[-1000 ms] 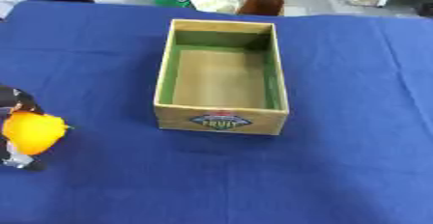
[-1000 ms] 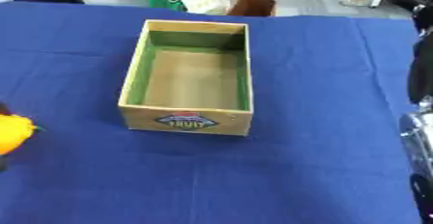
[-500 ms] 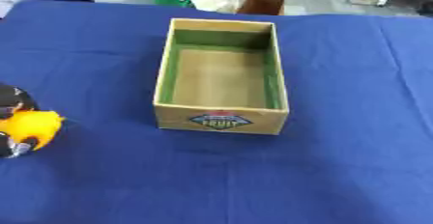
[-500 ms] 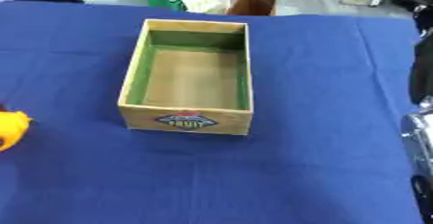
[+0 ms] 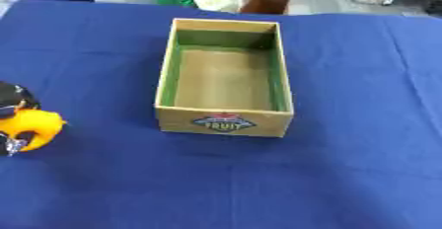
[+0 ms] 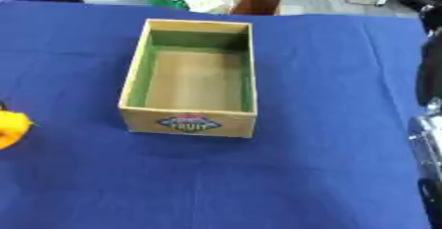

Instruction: Pick up objects on the table and place them in the box.

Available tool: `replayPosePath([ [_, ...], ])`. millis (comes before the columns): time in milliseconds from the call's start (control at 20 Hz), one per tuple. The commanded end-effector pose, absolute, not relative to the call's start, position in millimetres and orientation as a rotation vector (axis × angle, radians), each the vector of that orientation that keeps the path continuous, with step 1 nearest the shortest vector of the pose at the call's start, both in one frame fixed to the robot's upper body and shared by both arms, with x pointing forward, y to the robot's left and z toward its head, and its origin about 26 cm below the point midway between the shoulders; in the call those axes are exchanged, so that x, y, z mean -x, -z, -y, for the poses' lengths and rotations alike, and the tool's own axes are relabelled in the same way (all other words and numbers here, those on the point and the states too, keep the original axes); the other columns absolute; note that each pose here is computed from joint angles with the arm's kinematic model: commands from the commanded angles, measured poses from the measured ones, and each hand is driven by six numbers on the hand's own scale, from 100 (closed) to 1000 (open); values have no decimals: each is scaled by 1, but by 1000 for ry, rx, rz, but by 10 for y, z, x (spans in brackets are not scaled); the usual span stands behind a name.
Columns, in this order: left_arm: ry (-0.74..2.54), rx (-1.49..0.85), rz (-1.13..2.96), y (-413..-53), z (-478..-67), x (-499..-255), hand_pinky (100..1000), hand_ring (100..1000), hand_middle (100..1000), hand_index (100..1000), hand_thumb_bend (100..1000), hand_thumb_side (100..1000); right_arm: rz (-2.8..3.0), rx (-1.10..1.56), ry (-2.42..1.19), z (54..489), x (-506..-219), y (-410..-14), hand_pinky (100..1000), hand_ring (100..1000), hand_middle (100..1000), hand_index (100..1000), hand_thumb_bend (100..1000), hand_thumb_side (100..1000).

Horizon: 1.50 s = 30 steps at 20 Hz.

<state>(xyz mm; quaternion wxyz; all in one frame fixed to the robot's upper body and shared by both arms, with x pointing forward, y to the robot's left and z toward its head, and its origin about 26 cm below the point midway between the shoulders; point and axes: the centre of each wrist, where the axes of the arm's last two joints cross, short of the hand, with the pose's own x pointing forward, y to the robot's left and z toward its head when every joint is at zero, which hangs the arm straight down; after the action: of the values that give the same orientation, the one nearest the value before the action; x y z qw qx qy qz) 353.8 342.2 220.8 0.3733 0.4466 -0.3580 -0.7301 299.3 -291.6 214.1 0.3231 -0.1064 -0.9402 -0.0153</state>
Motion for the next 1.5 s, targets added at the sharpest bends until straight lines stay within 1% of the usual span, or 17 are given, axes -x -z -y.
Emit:
replayPosePath([
  [50, 1789, -1278, 1014, -2512, -3410, -3483, 264, 438, 470, 630, 100, 365, 2490, 283, 31, 2929, -2969, -2203, 757, 737, 679, 791, 100, 1000],
  [250, 1688, -1388, 1125, -2707, -3341, -3422, 210, 394, 422, 576, 100, 369, 2490, 284, 32, 2934, -2968, -2202, 757, 737, 679, 791, 100, 1000],
  [500, 1620, -1519, 1240, -2916, -3216, -3387, 206, 390, 413, 564, 100, 373, 2491, 283, 27, 2934, -2968, -2205, 757, 737, 679, 791, 100, 1000],
  [700, 1581, -1616, 1353, -3092, -3102, -3408, 208, 390, 409, 560, 100, 378, 2494, 281, 23, 2931, -2970, -2213, 757, 737, 679, 791, 100, 1000],
  [1100, 1475, -1731, 1627, -3408, -2768, -3560, 219, 396, 402, 553, 100, 393, 2501, 264, 14, 2910, -2978, -2233, 757, 737, 679, 791, 100, 1000],
  [1300, 1374, -1717, 1795, -3560, -2551, -3669, 224, 398, 400, 551, 100, 399, 2502, 247, 12, 2887, -2985, -2239, 756, 737, 679, 791, 100, 1000],
  [1500, 1326, -1686, 1902, -3605, -2300, -3818, 227, 398, 397, 549, 100, 400, 2513, 233, 13, 2871, -2993, -2264, 756, 737, 679, 790, 100, 1000],
])
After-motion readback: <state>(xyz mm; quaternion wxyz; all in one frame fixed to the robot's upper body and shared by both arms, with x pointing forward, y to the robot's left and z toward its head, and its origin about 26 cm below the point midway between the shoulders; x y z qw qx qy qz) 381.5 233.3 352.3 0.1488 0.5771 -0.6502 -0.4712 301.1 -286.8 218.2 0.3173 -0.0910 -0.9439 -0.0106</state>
